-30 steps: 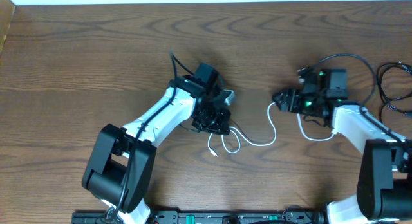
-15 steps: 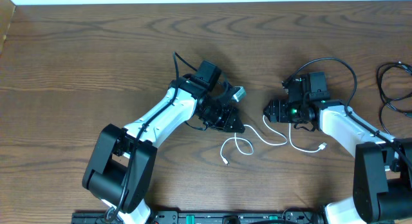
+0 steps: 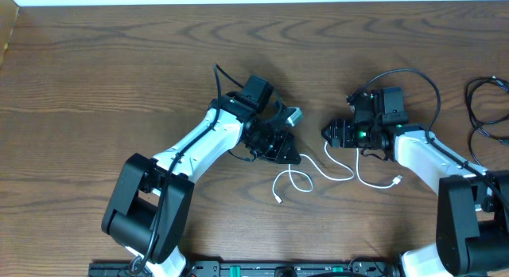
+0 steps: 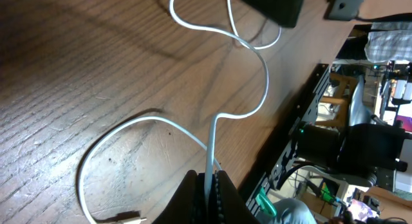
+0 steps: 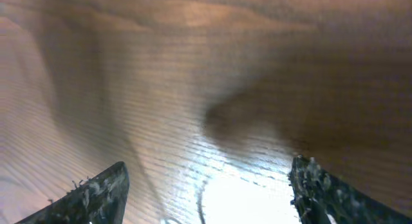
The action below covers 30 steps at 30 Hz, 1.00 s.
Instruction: Untangle cables
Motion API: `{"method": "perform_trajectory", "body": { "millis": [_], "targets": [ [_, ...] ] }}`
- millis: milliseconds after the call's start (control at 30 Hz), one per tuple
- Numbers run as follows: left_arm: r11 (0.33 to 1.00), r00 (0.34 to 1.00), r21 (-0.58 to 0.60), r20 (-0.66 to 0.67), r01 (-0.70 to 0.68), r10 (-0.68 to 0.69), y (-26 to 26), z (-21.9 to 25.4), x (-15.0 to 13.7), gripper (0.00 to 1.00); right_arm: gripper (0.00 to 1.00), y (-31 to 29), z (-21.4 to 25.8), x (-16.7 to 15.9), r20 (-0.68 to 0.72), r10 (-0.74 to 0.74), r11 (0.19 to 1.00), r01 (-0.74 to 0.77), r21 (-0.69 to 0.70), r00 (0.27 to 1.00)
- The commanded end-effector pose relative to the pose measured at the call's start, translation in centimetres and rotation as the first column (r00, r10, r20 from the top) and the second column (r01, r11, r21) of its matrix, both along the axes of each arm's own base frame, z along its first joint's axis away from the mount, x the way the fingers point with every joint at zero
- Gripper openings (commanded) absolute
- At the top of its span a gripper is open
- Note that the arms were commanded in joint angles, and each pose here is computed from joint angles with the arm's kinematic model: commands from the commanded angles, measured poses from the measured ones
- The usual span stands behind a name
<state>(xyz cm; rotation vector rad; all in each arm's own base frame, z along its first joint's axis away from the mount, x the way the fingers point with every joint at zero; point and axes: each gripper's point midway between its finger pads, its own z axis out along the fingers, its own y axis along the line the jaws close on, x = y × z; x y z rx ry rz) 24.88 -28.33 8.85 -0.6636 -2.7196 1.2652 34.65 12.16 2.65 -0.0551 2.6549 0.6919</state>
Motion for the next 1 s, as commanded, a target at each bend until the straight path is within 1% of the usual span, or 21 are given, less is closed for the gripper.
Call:
{"method": "perform_trajectory", "body": {
  "millis": [0, 133, 200, 267, 367, 500, 533, 600, 667, 733, 800, 867, 967],
  "targets": [
    [1.0, 1.0, 0.009, 0.009, 0.006, -0.006, 0.2, -0.1, -0.1, 0.07, 0.77, 0.7, 3.3, 0.9, 0.087, 0.011, 0.999, -0.015, 0.038, 0.996],
    [1.0, 1.0, 0.014, 0.008, 0.005, -0.005, 0.3, -0.1, -0.1, 0.07, 0.79, 0.8, 6.7, 1.0, 0.194, 0.044, 0.998, -0.051, 0.029, 0.98],
    [1.0, 1.0, 0.024, 0.013, 0.003, -0.003, 0.4, -0.3, 0.0, 0.08, 0.84, 1.0, 7.9, 0.3, 0.226, 0.085, 0.996, -0.091, 0.018, 0.97],
    [0.999, 1.0, 0.032, 0.017, 0.001, -0.001, 0.4, -0.4, 0.1, 0.07, 0.91, 1.6, 8.8, -1.0, 0.242, 0.16, 0.986, -0.169, 0.015, 0.957],
    [0.999, 1.0, 0.033, 0.018, 0.001, -0.001, 0.5, -0.4, 0.1, 0.07, 0.95, 2.5, 8.8, -3.6, 0.223, 0.28, 0.957, -0.289, 0.012, 0.934],
    [1.0, 1.0, 0.029, 0.016, 0.001, -0.002, 0.4, -0.4, 0.1, 0.07, 0.96, 3.1, 7.1, -6.6, 0.145, 0.402, 0.915, -0.403, -0.022, 0.904],
    [1.0, 1.0, 0.02, 0.011, 0.004, -0.004, 0.3, -0.2, 0.0, 0.07, 0.95, 3.2, 6.5, -7.4, 0.131, 0.441, 0.897, -0.44, -0.038, 0.888],
    [1.0, 1.0, -0.025, -0.012, 0.014, -0.014, -0.1, 0.4, -0.4, 0.07, 0.92, 3.4, 5.6, -8.6, 0.109, 0.498, 0.867, -0.495, -0.058, 0.86],
    [0.998, 0.999, -0.067, -0.032, 0.022, -0.024, -0.6, 1.1, -0.7, 0.07, 0.89, 3.8, 4.9, -9.5, 0.102, 0.537, 0.844, -0.533, -0.065, 0.838],
    [0.997, 0.999, -0.078, -0.036, 0.024, -0.027, -0.7, 1.2, -0.8, 0.07, 0.88, 4.1, 4.4, -9.8, 0.108, 0.552, 0.834, -0.548, -0.069, 0.827],
    [0.995, 0.998, -0.095, -0.045, 0.028, -0.032, -0.8, 1.5, -1.0, 0.07, 0.83, 4.2, 4.0, -10.0, 0.115, 0.56, 0.828, -0.555, -0.073, 0.82],
    [0.989, 0.997, -0.146, -0.069, 0.036, -0.046, -1.2, 2.3, -1.3, 0.07, 0.82, 4.0, 3.4, -9.9, 0.116, 0.558, 0.83, -0.55, -0.093, 0.822],
    [0.978, 0.994, -0.202, -0.09, 0.044, -0.063, -1.7, 3.2, -1.7, 0.07, 0.76, 3.5, 2.6, -10.1, 0.1, 0.552, 0.833, -0.542, -0.116, 0.828]
  ]
}}
